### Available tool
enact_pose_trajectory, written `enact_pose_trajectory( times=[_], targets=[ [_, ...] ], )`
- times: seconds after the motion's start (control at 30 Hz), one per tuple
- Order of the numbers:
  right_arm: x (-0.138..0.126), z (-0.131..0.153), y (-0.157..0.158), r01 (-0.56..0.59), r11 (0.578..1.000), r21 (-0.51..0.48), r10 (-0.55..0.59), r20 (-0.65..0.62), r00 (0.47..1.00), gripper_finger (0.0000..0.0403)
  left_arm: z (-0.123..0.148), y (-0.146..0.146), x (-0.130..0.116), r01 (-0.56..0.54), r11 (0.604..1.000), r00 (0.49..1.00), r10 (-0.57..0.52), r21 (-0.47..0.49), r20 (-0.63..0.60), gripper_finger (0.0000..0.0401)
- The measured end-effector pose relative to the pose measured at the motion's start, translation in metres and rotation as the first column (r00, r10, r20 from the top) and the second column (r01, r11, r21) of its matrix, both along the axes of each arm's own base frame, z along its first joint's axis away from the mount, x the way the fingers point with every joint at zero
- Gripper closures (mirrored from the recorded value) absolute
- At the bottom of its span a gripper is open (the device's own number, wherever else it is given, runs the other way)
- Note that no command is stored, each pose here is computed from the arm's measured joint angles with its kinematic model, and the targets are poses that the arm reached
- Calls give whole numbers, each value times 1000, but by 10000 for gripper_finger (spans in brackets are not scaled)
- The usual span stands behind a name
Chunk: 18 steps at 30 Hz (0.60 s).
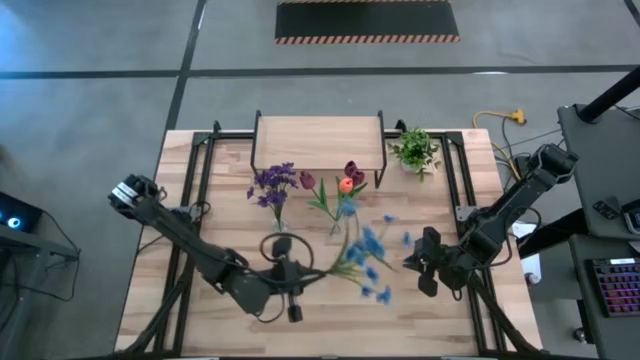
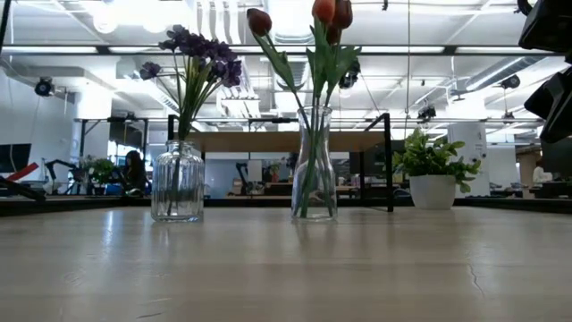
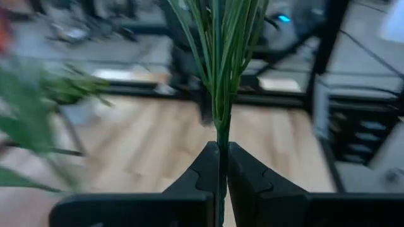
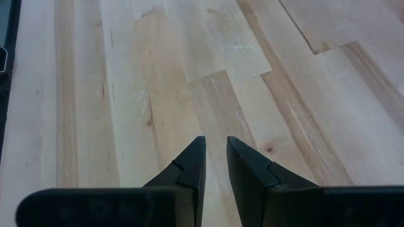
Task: Pick and place flowers into a vace then onto a shelf
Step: Put the blue orchid into the left transparent vase
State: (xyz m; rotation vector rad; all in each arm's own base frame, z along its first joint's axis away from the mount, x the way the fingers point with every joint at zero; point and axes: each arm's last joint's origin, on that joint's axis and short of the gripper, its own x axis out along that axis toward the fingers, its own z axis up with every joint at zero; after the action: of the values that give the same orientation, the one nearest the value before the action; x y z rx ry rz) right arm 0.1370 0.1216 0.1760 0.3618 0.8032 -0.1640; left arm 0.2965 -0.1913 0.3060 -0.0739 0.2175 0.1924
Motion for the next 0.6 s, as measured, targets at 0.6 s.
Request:
enact_pose_trajectory(
  times=[0.6],
  targets=[
    [0, 0, 0, -13, 1000, -13, 13, -1, 1000, 346, 12, 0, -44, -581, 776, 814, 554, 244, 174, 401]
  ],
)
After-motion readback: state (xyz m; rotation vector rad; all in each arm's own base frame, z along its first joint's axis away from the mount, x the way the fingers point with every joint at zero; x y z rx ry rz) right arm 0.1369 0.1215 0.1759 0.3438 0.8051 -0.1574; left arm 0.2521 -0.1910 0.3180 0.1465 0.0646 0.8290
